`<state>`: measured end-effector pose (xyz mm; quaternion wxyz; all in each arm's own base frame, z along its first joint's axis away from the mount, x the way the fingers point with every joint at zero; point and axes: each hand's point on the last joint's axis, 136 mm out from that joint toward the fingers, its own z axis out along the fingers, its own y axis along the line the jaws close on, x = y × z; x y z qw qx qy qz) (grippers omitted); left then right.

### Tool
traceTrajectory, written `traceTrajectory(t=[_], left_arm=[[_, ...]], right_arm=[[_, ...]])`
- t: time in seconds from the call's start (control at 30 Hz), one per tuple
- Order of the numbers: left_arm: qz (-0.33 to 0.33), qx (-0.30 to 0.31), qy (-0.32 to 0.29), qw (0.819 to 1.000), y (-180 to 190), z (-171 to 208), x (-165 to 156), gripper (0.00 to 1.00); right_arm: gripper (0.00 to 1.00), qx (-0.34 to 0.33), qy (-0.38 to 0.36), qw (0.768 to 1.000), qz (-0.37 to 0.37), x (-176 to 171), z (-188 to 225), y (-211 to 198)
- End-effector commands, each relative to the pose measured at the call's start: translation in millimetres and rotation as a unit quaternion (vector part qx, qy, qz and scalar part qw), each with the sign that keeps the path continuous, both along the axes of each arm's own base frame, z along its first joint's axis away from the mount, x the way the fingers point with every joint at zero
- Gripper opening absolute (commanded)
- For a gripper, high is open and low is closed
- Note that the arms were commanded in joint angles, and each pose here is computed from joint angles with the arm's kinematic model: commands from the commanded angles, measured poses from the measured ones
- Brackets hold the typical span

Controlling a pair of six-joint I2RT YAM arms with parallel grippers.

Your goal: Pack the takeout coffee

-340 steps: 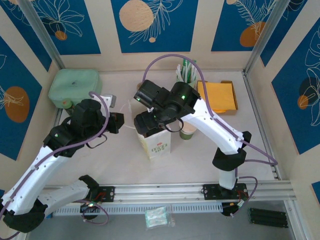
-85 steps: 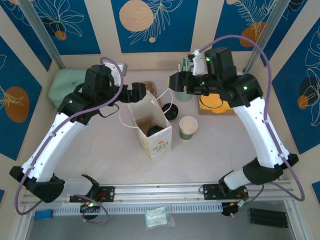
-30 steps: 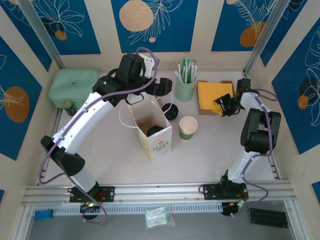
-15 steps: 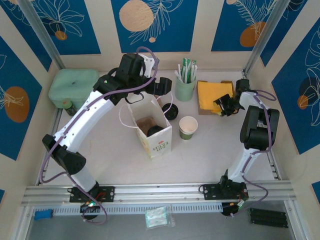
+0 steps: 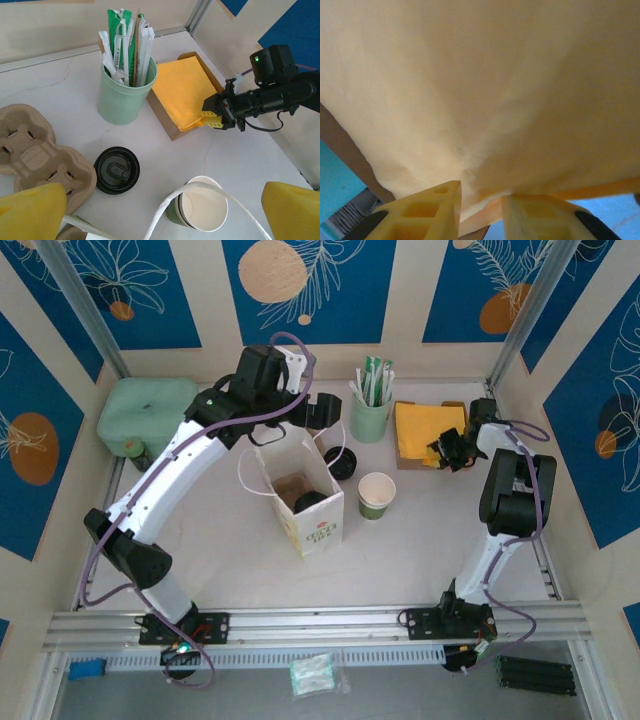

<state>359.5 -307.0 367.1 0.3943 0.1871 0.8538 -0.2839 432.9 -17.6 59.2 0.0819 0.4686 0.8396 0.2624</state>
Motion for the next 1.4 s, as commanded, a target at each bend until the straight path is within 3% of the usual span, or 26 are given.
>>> traceTrajectory(t=[0.0,0.17,0.37,0.67,1.0,1.37], left_arm=[[-0.009,-0.003,-0.016,1.0,0.7,8.8,3.9,0.99],[-0.007,-0.003,-0.016,1.0,2.5,9.9,2.6,1.0],[-0.003,-0.001,-0.017,1.0,6.8,11.8,0.3,1.0],[0.017,-0.005,-0.027,0.999,25.4,23.8,-13.6,1.0],[0.056,-0.006,-0.039,0.998,58.8,34.5,-37.9,0.99],[0.154,0.002,-0.077,0.985,111.2,54.0,-50.0,1.0]], right_arm=[[0.2,-0.001,-0.008,1.0,0.001,8.3,5.5,2.3],[0.0,-0.003,-0.025,1.0,0.007,10.7,16.2,3.2],[0.0,-0.011,-0.089,0.996,0.017,13.4,67.4,6.5],[0.0,-0.046,-0.238,0.967,0.078,-3.2,205.8,38.7],[0.0,-0.058,-0.406,0.892,0.193,-78.9,354.8,119.9],[0.0,0.014,-0.517,0.788,0.334,-177.6,448.3,210.8]])
